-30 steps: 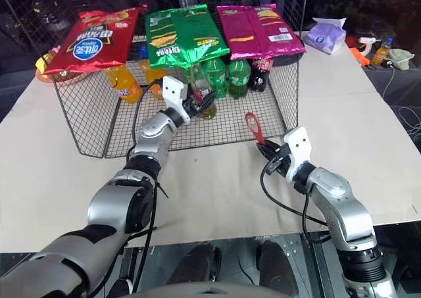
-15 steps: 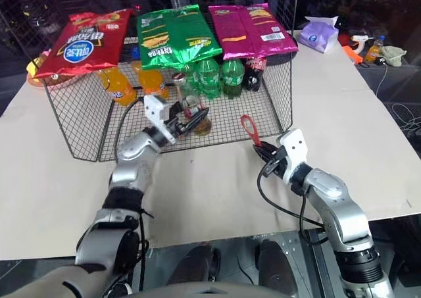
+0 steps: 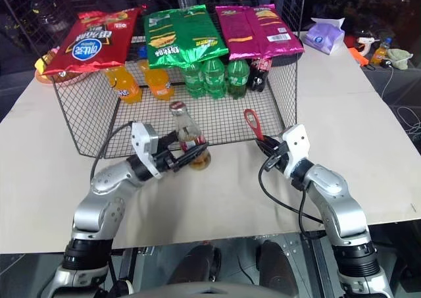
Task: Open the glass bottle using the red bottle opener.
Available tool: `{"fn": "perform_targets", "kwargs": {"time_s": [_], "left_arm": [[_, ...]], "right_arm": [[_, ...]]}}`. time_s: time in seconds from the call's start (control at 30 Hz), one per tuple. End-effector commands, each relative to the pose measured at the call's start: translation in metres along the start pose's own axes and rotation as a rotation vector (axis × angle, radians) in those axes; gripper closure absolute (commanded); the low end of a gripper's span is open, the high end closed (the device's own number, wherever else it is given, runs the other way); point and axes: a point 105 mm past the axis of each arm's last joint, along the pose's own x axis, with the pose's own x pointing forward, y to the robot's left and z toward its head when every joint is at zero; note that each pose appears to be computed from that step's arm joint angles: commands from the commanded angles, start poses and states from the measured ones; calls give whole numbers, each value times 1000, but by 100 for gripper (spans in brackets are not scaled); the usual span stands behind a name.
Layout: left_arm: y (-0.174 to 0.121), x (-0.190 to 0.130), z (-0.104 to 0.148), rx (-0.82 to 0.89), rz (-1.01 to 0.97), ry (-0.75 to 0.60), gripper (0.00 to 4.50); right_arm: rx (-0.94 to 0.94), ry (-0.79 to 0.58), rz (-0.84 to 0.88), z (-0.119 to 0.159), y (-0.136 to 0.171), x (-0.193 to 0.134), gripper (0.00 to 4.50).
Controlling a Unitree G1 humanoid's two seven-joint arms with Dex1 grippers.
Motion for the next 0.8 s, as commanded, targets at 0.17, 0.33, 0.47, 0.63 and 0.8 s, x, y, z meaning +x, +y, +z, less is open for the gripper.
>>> {"fn": "perform_targets", "kwargs": {"time_s": [0.17, 0.33, 0.47, 0.63, 0.8], "left_arm": [[-3, 1, 10, 52, 73, -126, 175], [-9, 0, 5, 70, 69, -125, 175], [-9, 1, 6, 98, 69, -131, 175], [-11, 0, 5, 113, 73, -131, 17], [-11, -1, 6, 107, 82, -139, 3]], "right_arm": [[-11, -52, -5, 14, -2, -1, 446], [-6, -51, 9, 15, 0, 0, 446], [1, -51, 9, 15, -1, 2, 446], [12, -44, 18, 14, 0, 2, 446], [28, -43, 24, 13, 1, 3, 446]]}}
